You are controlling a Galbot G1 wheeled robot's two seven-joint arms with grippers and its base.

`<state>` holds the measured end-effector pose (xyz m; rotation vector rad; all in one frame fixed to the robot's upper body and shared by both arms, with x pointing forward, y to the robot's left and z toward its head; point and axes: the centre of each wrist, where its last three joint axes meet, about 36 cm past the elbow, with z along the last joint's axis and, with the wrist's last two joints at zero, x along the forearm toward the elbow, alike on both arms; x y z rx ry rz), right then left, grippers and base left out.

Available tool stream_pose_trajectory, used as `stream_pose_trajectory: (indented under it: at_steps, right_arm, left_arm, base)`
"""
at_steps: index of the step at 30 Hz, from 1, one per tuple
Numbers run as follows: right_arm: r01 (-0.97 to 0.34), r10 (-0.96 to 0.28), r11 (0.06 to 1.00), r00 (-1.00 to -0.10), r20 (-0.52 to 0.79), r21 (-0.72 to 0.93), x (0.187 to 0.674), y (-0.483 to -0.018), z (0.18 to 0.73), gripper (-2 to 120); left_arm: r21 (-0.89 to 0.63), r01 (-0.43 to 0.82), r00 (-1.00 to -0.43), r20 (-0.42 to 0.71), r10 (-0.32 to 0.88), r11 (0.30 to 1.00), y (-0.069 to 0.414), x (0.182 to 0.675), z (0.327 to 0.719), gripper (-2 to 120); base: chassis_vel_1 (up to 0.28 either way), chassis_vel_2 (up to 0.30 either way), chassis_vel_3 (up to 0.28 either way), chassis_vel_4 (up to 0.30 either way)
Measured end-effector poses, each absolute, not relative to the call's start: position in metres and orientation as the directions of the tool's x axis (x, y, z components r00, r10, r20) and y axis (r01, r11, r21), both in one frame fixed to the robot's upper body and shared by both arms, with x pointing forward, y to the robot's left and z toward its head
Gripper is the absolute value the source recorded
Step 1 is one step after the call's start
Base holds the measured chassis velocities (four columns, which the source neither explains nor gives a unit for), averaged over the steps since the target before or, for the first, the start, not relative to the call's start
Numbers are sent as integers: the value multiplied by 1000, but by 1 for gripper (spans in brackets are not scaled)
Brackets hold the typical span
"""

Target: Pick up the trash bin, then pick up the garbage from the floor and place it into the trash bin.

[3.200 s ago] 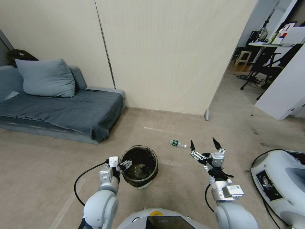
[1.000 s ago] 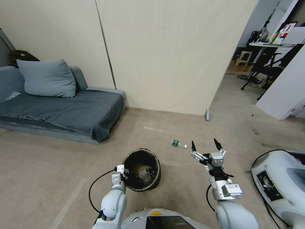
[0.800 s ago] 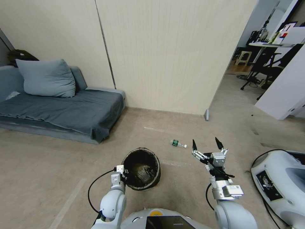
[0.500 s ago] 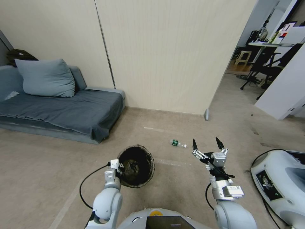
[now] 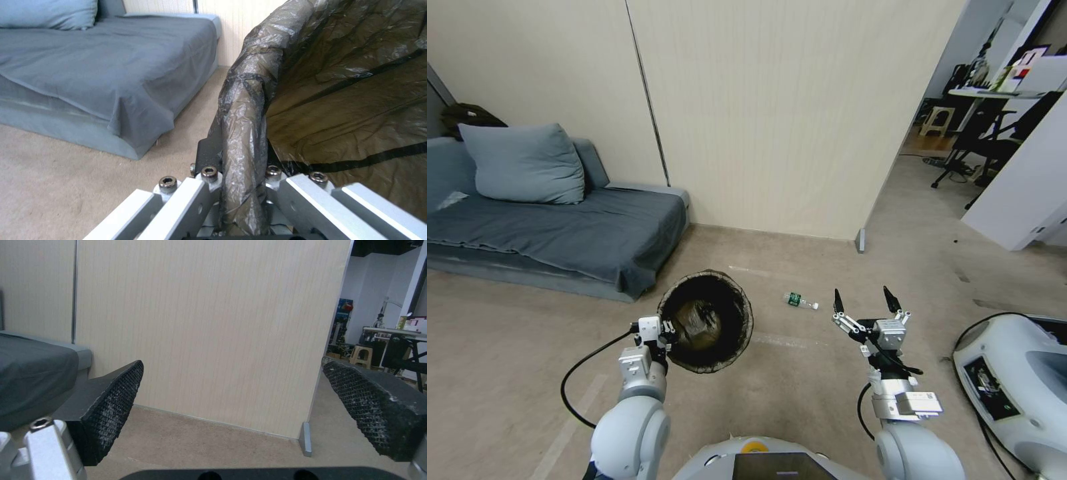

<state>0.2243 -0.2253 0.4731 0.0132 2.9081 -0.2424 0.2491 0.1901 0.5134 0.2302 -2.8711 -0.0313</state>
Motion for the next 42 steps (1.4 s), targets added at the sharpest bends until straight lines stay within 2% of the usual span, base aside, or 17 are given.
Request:
stream_pose_trajectory:
  at_steps: [19,42]
  right_arm:
    - [-15,-54,985,-974,-220,-173,225,-226,471,100]
    - [-17,-55,984,-975,-216,-175,225,-226,469,100]
  left_arm:
    - [34,-157,-957,243,-161,987,188,248,514,1]
    - [34,-157,-956,247,-161,987,187,249,509,1]
  base:
    - [-10,8,11,-11]
    - [-115,116,122,-113]
